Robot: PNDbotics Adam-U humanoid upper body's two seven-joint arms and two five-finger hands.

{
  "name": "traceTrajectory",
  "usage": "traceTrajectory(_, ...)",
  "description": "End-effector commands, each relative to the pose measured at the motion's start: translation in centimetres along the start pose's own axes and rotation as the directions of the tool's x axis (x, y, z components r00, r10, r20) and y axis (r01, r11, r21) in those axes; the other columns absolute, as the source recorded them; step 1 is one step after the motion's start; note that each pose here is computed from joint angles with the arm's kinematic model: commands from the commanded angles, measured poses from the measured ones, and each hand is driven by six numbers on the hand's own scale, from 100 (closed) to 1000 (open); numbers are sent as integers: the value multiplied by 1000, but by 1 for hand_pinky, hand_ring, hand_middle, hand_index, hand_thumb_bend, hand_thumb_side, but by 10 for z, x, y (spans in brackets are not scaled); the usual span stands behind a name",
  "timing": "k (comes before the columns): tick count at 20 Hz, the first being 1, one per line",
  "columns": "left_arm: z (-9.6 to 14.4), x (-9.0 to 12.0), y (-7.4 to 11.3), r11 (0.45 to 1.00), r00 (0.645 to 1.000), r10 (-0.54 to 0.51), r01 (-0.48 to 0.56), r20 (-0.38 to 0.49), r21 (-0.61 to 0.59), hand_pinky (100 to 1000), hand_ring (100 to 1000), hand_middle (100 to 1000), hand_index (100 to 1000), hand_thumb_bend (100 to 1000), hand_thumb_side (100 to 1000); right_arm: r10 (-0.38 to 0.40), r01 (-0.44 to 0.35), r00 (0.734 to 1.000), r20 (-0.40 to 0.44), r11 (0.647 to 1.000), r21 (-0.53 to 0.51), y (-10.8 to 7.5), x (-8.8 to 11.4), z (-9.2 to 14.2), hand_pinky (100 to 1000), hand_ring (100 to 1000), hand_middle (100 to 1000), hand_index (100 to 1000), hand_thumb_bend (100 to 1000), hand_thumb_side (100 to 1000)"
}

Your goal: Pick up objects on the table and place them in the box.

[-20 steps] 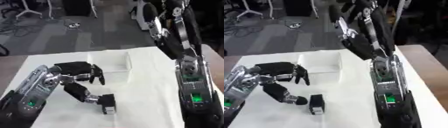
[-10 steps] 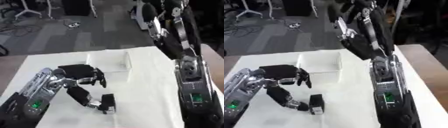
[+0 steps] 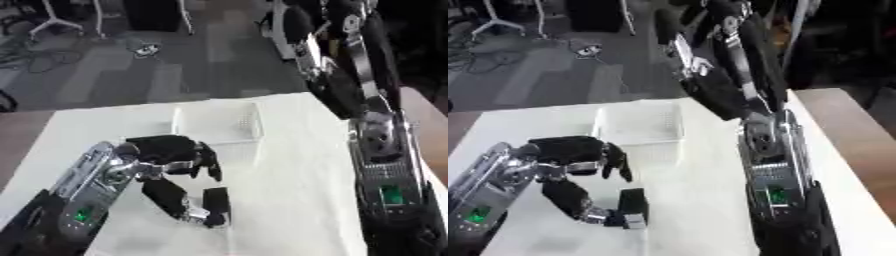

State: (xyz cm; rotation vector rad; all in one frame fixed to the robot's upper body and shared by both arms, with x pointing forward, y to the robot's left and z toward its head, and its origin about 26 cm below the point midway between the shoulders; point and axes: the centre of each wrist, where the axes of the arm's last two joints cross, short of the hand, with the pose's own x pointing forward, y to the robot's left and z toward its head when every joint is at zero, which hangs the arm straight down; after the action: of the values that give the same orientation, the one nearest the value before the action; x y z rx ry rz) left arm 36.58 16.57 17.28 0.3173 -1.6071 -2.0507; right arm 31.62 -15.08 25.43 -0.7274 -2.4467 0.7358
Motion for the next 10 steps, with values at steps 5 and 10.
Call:
traceTrajectory(5, -3, 2, 5, 1000, 1000, 10, -10, 16, -9, 389, 552, 654, 769, 510, 830, -4, 4, 1000, 18, 1000, -11, -3, 5, -4, 133, 414, 528, 737, 318, 1000)
traceTrajectory(10, -4, 2, 4, 998, 999, -23, 24, 25, -64, 404, 576, 695, 794, 527, 736, -4, 4, 1000, 19, 1000, -10, -3, 5, -4, 133, 414, 528, 737, 319, 1000)
